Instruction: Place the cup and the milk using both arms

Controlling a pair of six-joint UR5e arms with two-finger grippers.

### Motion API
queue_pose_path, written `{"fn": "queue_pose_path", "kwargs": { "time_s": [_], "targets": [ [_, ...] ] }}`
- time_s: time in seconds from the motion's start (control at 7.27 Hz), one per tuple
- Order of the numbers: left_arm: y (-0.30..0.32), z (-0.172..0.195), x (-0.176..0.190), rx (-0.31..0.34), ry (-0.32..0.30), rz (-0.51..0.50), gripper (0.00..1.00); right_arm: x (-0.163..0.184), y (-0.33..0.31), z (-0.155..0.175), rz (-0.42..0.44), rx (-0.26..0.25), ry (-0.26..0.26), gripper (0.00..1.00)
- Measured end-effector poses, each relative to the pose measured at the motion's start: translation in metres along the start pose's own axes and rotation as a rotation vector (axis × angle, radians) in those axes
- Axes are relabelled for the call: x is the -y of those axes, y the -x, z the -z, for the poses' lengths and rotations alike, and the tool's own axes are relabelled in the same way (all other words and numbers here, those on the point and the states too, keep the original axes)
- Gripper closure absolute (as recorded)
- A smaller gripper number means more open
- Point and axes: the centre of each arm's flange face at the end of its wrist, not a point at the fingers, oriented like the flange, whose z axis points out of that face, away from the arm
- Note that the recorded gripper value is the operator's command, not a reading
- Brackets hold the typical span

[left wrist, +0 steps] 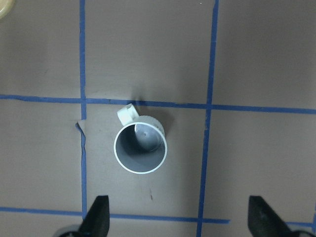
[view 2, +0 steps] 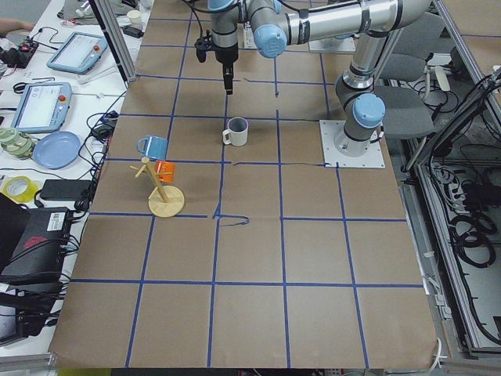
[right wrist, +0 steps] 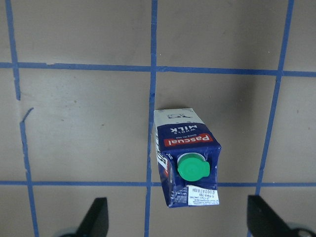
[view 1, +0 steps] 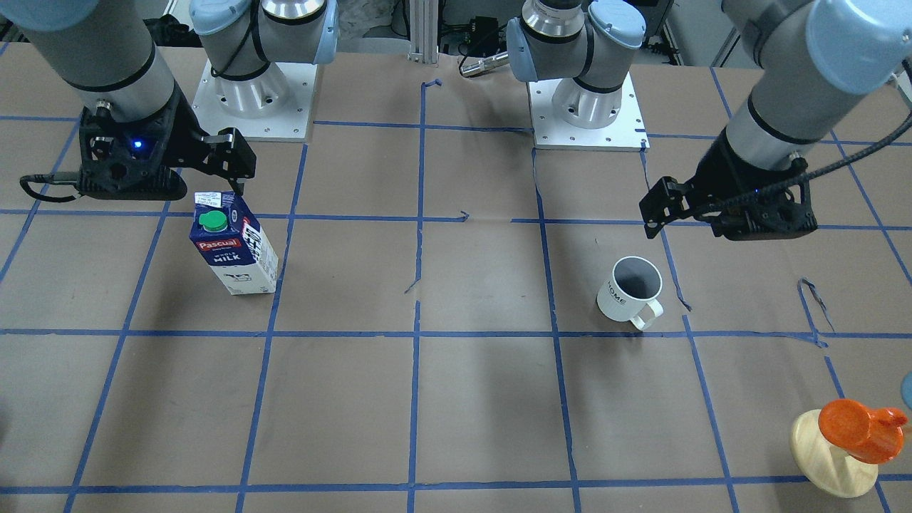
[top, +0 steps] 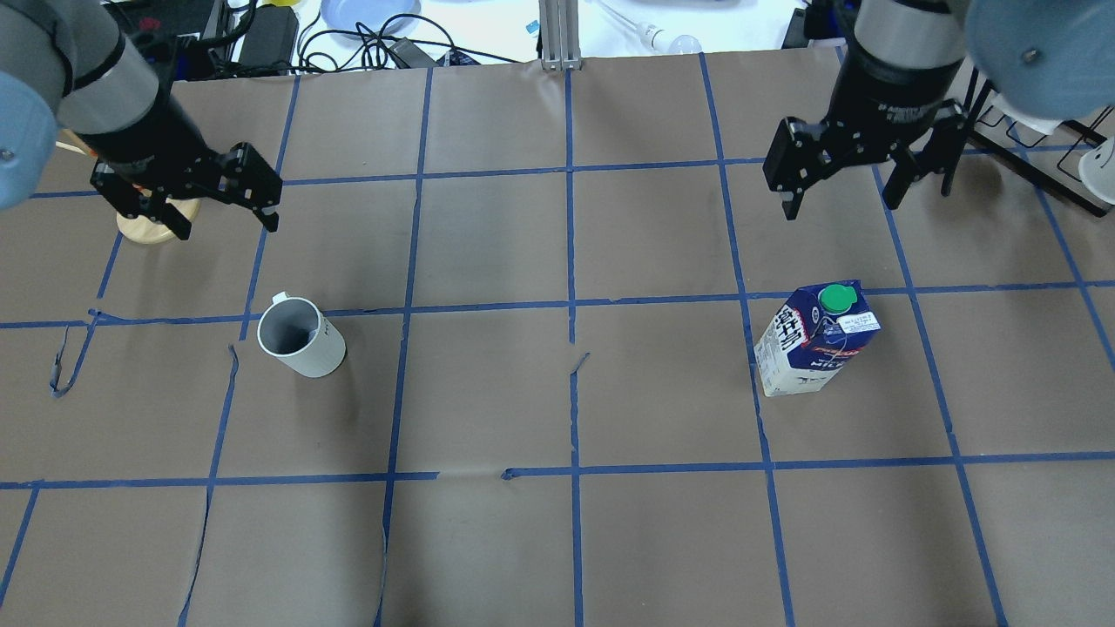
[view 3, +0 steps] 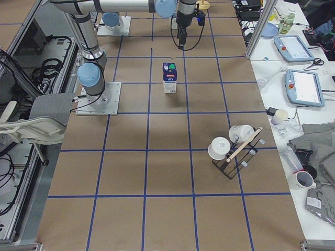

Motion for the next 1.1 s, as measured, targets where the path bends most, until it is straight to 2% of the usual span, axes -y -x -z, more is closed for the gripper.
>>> {"fn": "queue_pose_path", "kwargs": {
  "time_s": [0.28, 0.55, 0.69, 0.96, 1.1],
  "targets": [
    [0.048, -0.074, 0.0, -0.026, 0.018, 0.009, 0.0, -0.001, -0.023, -0.053, 0.019, 0.015, 0.044, 0.02],
    [0.057, -0.132, -0.003, -0.047, 0.016, 0.01, 0.0, -0.005, -0.026, -0.085, 0.023, 0.021, 0.065, 0.02],
    [0.056, -0.148, -0.001, -0.056, 0.025, 0.005, 0.1, -0.006, -0.026, -0.089, 0.021, 0.021, 0.065, 0.02],
    [0.055, -0.173, 0.002, -0.073, 0.057, -0.002, 0.53, -0.006, -0.025, -0.09, 0.02, 0.021, 0.063, 0.02],
    [0.056, -0.181, 0.004, -0.078, 0.069, -0.004, 0.63, -0.006, -0.025, -0.09, 0.021, 0.021, 0.062, 0.02]
  ]
}}
